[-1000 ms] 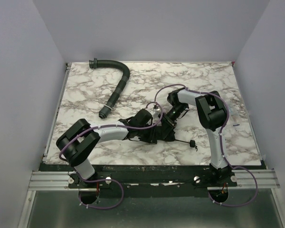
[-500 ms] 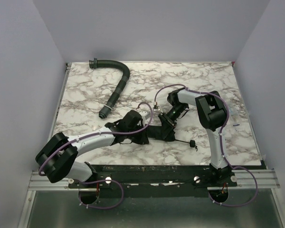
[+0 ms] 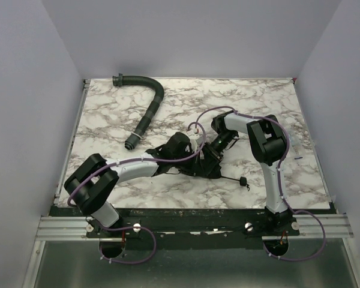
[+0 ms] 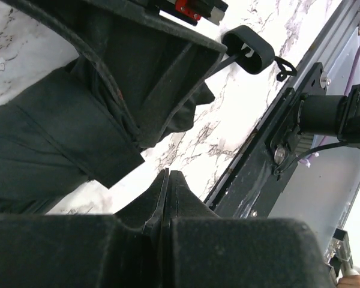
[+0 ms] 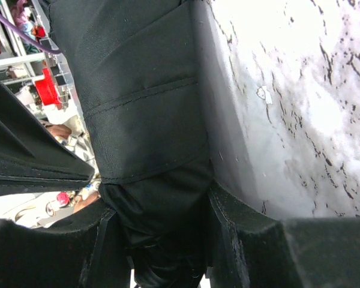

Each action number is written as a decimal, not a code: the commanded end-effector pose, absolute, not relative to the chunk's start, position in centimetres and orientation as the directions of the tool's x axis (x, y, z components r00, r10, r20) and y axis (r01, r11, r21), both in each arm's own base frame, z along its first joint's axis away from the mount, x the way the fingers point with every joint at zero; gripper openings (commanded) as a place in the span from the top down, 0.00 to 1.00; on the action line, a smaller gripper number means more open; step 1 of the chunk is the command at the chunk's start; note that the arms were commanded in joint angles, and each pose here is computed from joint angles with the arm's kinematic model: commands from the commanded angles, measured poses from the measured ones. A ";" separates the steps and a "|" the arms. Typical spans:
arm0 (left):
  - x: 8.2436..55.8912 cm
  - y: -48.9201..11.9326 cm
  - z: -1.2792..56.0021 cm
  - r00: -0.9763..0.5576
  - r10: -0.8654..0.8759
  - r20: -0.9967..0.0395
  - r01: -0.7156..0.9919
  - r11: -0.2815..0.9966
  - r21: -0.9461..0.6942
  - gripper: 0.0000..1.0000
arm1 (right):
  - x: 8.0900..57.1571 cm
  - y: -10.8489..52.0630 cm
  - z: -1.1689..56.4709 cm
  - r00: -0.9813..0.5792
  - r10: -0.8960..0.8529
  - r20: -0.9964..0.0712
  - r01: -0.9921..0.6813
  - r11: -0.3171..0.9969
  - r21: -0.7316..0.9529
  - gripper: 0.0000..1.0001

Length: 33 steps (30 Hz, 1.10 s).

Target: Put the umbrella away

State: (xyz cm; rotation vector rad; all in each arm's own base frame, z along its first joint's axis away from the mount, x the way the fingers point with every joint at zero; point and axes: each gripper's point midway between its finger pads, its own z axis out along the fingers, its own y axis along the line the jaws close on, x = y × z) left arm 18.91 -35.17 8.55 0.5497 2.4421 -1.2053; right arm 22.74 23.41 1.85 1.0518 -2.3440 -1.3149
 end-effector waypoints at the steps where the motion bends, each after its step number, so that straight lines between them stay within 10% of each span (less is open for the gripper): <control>1: 19.2 -35.6 7.4 -0.860 0.212 -0.465 0.494 0.576 -0.651 1.00 | 28.3 18.5 -9.0 -0.543 -0.826 -0.153 -0.767 0.413 0.491 0.95; 21: 21.7 -32.9 3.4 -0.900 0.151 -0.408 0.392 0.690 -0.609 1.00 | 28.2 18.5 -9.0 -0.541 -0.826 -0.155 -0.769 0.411 0.490 0.95; 33: 22.0 -30.5 0.2 -0.983 -0.113 -0.145 -0.024 0.862 -0.507 1.00 | 28.2 18.5 -8.9 -0.541 -0.827 -0.155 -0.768 0.410 0.492 0.94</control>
